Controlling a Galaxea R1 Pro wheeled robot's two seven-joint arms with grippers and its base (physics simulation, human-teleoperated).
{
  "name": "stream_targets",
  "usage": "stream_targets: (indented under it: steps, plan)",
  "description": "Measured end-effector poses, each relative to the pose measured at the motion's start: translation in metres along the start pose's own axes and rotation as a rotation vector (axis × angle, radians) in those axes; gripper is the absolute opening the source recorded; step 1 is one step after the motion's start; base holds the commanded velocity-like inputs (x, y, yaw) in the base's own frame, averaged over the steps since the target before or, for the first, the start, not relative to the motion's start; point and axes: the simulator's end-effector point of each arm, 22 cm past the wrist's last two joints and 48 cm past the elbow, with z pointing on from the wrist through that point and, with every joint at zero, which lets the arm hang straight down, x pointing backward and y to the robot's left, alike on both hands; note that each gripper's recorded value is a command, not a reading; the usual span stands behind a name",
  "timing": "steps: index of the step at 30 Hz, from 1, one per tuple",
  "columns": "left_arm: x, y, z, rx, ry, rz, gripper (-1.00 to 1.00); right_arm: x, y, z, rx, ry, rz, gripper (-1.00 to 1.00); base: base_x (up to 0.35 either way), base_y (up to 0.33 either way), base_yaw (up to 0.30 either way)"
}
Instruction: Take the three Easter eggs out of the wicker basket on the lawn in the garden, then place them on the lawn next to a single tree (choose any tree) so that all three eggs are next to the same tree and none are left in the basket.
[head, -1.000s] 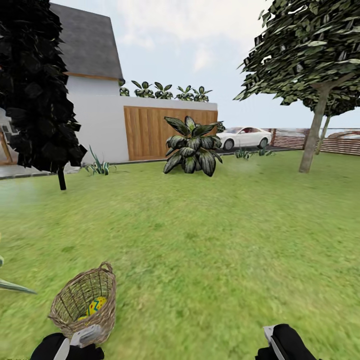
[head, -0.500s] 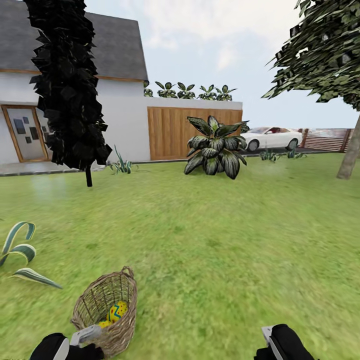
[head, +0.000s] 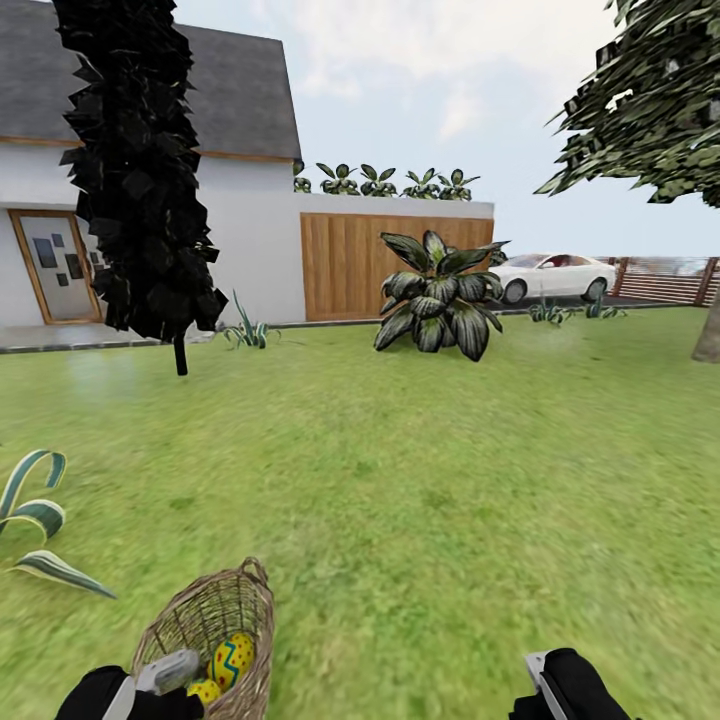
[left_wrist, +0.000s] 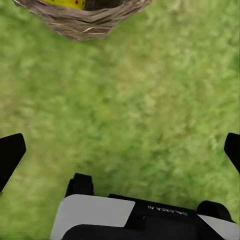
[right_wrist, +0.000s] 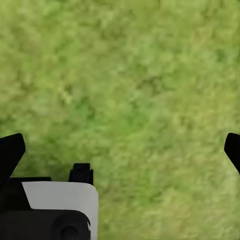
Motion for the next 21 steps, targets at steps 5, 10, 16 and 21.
stream_targets:
  steps: [5, 10, 16, 21]
  plan:
    - [-0.0005, 0.0013, -0.0003, -0.001, -0.001, -0.002, 1.00, -0.0001, 0.0000, 0.0000, 0.000, 0.000, 0.000, 1.00, 0.254, 0.178, 0.000]
    - [-0.0017, 0.0042, -0.0010, -0.004, -0.003, -0.004, 1.00, -0.0002, 0.0000, 0.0000, 0.000, -0.001, 0.000, 1.00, 0.226, 0.082, 0.000]
    - [-0.0006, 0.0033, -0.0005, -0.004, -0.001, -0.002, 1.00, -0.0002, -0.0001, -0.0001, 0.000, -0.001, 0.000, 1.00, 0.280, 0.164, 0.000]
    - [-0.0006, 0.0031, -0.0005, -0.004, -0.001, -0.002, 1.00, -0.0002, 0.0000, -0.0001, 0.000, -0.001, 0.001, 1.00, 0.328, 0.024, 0.000]
